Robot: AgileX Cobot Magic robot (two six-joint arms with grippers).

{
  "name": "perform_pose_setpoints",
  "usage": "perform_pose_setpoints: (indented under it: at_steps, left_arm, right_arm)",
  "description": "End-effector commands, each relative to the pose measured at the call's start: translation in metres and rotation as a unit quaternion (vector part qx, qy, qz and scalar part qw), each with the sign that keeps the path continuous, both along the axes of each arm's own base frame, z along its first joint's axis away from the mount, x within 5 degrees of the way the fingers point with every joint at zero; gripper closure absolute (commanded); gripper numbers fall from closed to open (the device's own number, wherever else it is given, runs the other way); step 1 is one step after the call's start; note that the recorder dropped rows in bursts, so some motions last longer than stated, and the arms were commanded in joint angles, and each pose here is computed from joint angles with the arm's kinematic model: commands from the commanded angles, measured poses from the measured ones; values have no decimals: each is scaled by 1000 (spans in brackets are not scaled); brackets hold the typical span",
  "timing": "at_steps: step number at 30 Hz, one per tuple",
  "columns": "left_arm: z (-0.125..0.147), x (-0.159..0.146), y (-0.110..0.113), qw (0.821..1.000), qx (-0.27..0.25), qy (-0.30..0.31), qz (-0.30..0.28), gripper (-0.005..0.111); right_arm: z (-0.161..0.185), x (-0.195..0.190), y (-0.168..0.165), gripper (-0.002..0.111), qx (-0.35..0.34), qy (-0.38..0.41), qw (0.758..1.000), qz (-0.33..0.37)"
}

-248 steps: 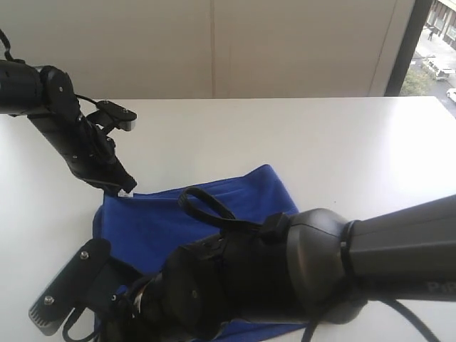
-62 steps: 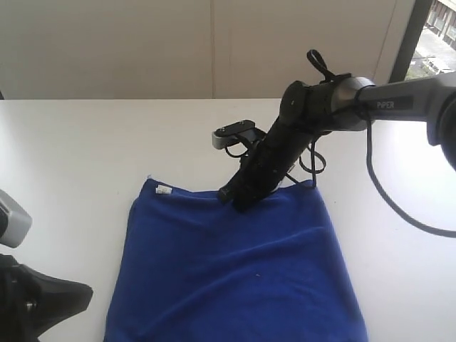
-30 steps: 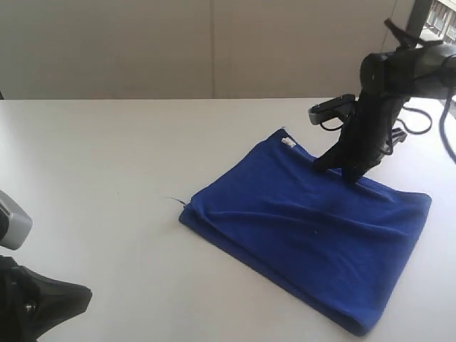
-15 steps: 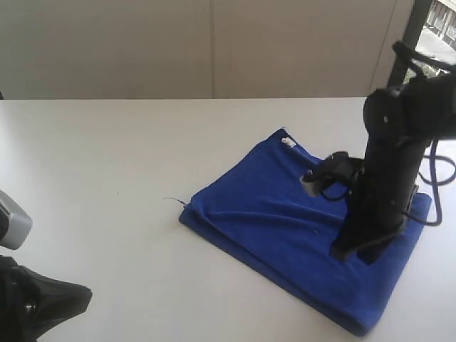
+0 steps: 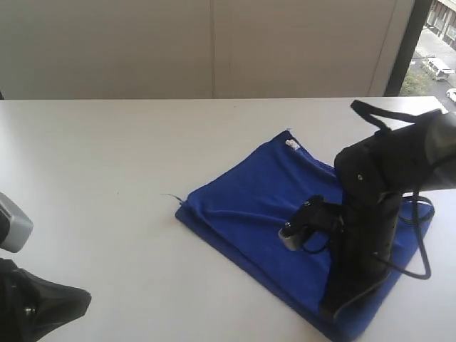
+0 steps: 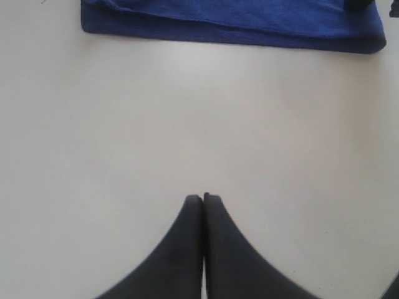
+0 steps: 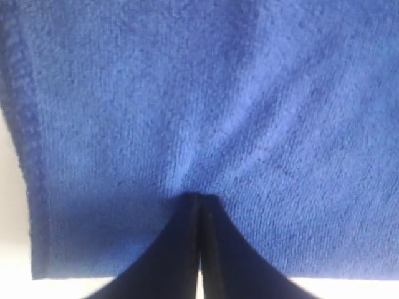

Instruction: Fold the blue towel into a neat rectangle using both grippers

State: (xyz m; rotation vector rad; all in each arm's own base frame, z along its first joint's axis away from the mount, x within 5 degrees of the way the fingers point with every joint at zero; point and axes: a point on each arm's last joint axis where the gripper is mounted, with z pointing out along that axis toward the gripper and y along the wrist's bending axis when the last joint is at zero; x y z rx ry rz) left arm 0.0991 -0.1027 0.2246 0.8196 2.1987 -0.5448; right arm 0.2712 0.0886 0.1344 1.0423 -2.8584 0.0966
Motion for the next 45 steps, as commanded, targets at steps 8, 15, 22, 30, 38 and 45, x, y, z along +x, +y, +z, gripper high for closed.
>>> perform_pose_setpoints:
  at_steps: [8, 15, 22, 30, 38, 45]
  left_arm:
    - [-2, -3, 1, 1000, 4, 9, -6, 107]
    - [-5, -6, 1, 1000, 12, 24, -11, 107]
    - [-1, -2, 0, 1000, -3, -2, -1, 107]
    - [8, 39, -31, 1000, 16, -15, 7, 107]
    - [24, 166, -58, 990, 129, 61, 8, 107]
    - [17, 294, -30, 975, -154, 126, -101, 107]
  right_arm:
    - [-6, -38, 112, 108, 107, -20, 992, 70]
    - [-3, -18, 173, 108, 135, -29, 984, 111]
    - [66, -4, 159, 108, 88, -110, 974, 179]
    - [124, 32, 76, 108, 102, -197, 973, 67]
    - [136, 37, 4, 108, 157, -176, 971, -31]
    - [128, 21, -11, 108, 182, -201, 959, -76]
